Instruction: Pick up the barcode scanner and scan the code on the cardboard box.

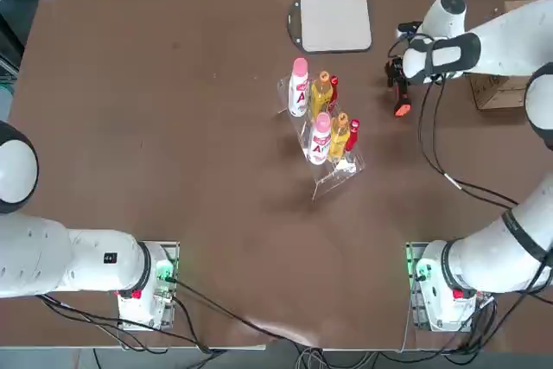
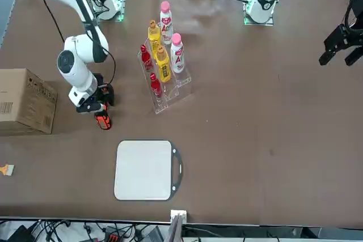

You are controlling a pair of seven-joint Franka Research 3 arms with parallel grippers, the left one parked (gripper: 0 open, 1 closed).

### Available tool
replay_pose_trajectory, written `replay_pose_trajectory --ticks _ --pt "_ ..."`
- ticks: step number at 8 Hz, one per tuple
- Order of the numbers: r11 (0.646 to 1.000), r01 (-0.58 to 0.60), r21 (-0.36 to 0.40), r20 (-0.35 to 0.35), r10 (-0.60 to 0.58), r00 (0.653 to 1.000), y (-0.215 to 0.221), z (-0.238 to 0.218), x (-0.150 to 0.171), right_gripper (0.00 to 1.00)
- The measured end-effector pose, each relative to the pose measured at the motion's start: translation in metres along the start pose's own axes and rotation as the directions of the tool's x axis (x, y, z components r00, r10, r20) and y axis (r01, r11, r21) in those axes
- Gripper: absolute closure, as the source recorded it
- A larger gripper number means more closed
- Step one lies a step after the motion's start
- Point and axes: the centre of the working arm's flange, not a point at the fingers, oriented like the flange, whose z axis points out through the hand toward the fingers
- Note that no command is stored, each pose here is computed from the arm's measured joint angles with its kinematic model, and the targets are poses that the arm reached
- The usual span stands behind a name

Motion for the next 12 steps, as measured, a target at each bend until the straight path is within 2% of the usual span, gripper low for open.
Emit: replay_pose_trajectory --ticks 1,4,8,9,10,12 --pt "1.0 -0.001 0.0 0.0 0.001 1.0 0.001 0.002 0.0 0.02" --pt "1.0 0.029 -0.001 -0.003 -0.029 1.0 0.002 0.001 0.001 0.56" --pt "0.999 0.038 -0.002 -0.008 -0.038 0.999 0.002 -0.001 0.003 0.56" --pt "0.999 0.039 -0.002 -0.017 -0.039 0.999 0.002 -0.013 0.009 0.56" --pt "0.999 0.038 -0.003 -0.014 -0.038 0.999 0.003 -0.041 0.018 0.56" --pt "1.0 0.014 -0.008 0.01 -0.014 1.0 0.015 -0.126 0.035 0.56"
